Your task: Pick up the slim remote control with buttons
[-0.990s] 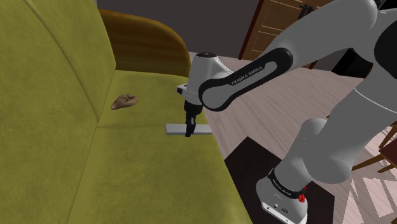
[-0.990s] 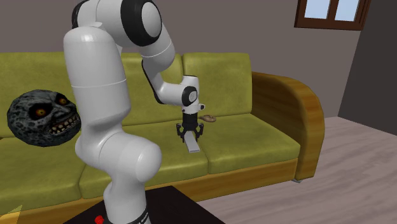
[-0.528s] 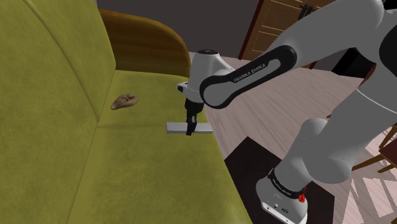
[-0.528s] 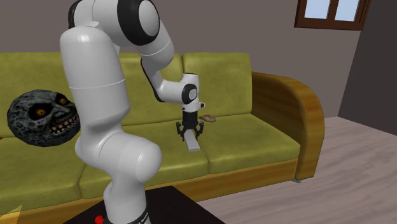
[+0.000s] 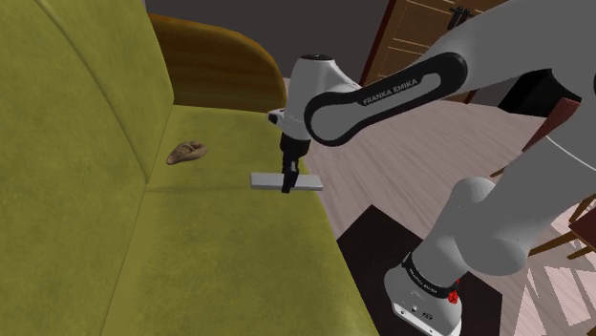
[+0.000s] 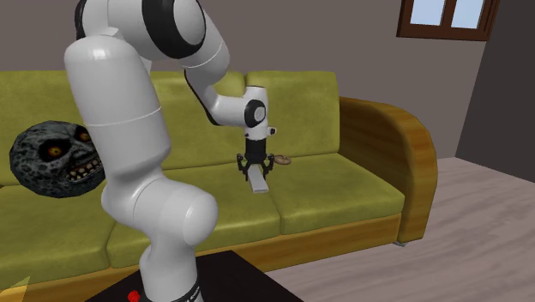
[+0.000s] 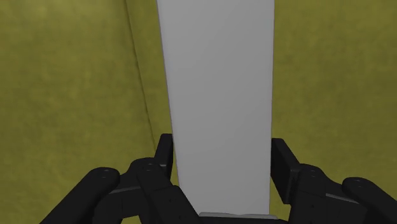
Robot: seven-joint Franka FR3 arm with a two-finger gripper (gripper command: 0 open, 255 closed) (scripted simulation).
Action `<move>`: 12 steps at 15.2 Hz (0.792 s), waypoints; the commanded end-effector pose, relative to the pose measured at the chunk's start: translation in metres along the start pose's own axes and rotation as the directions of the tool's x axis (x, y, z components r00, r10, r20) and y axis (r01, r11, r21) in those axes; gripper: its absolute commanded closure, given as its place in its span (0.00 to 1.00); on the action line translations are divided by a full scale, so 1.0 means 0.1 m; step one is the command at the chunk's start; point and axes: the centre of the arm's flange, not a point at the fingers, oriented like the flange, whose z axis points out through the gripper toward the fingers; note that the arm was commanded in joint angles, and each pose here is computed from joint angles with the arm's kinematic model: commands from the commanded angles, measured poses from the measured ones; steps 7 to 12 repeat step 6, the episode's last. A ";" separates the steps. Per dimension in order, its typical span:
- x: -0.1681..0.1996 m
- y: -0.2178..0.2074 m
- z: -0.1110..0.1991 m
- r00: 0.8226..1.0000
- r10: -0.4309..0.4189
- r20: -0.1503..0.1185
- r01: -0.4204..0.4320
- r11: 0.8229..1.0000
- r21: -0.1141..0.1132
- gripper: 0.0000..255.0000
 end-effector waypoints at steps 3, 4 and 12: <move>-0.01 0.00 -0.22 1.000 0.000 0.000 0.000 1.000 0.000 1.00; -0.01 0.00 -0.27 1.000 0.000 0.000 0.000 1.000 0.000 1.00; -0.01 0.00 -0.28 1.000 0.000 0.000 0.000 1.000 0.000 1.00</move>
